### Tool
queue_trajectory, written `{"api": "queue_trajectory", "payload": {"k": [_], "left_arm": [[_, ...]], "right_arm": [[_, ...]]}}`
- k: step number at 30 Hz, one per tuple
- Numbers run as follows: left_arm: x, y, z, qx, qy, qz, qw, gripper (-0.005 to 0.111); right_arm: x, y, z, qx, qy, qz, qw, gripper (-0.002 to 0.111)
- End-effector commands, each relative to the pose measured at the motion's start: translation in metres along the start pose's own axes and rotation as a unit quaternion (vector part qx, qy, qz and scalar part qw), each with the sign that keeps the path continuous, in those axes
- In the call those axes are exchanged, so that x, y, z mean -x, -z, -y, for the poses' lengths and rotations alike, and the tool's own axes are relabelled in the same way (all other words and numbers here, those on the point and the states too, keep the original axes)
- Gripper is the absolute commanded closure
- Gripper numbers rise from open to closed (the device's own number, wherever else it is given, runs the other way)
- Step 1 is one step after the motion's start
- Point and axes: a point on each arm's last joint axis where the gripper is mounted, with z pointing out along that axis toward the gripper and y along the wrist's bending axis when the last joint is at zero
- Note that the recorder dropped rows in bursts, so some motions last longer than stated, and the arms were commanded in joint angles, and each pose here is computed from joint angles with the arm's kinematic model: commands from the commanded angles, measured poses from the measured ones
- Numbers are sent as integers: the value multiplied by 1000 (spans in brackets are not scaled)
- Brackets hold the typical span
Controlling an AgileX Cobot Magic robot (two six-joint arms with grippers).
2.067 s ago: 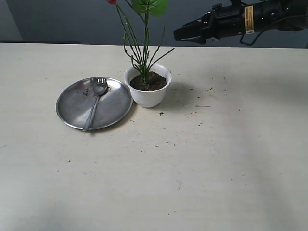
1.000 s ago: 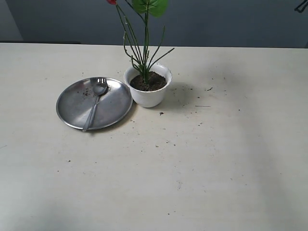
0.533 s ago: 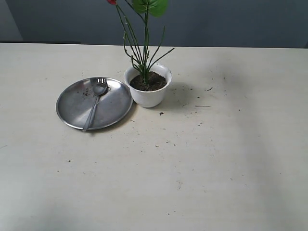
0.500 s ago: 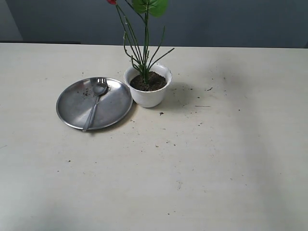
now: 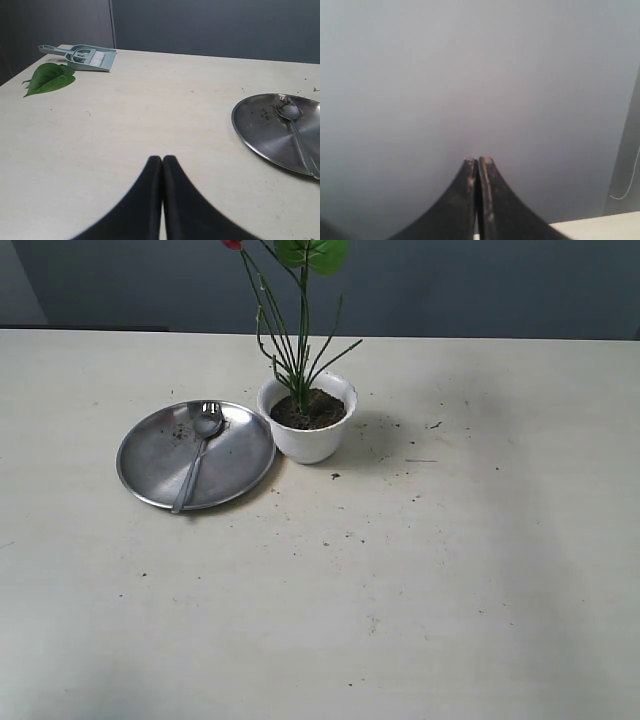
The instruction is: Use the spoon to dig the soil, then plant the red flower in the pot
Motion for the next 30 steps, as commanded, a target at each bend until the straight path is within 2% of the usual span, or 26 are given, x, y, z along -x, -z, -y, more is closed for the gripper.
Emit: {"api": "queue_trajectory", "payload": {"k": [1, 10, 20, 24, 30], "left_arm": [[-1, 0, 1, -5, 4, 3, 1000, 106], [-1, 0, 1, -5, 4, 3, 1000, 106], [-1, 0, 1, -5, 4, 3, 1000, 106], [-1, 0, 1, -5, 4, 3, 1000, 106], [-1, 0, 1, -5, 4, 3, 1000, 106]], "right_arm": [[9, 8, 6, -28, 6, 19, 999, 109], [25, 24, 5, -36, 50, 44, 997, 109], [67, 76, -3, -40, 112, 113, 986, 109], [77, 107, 2, -77, 109, 142, 981, 109], [74, 162, 10, -132, 99, 172, 971, 109]]}}
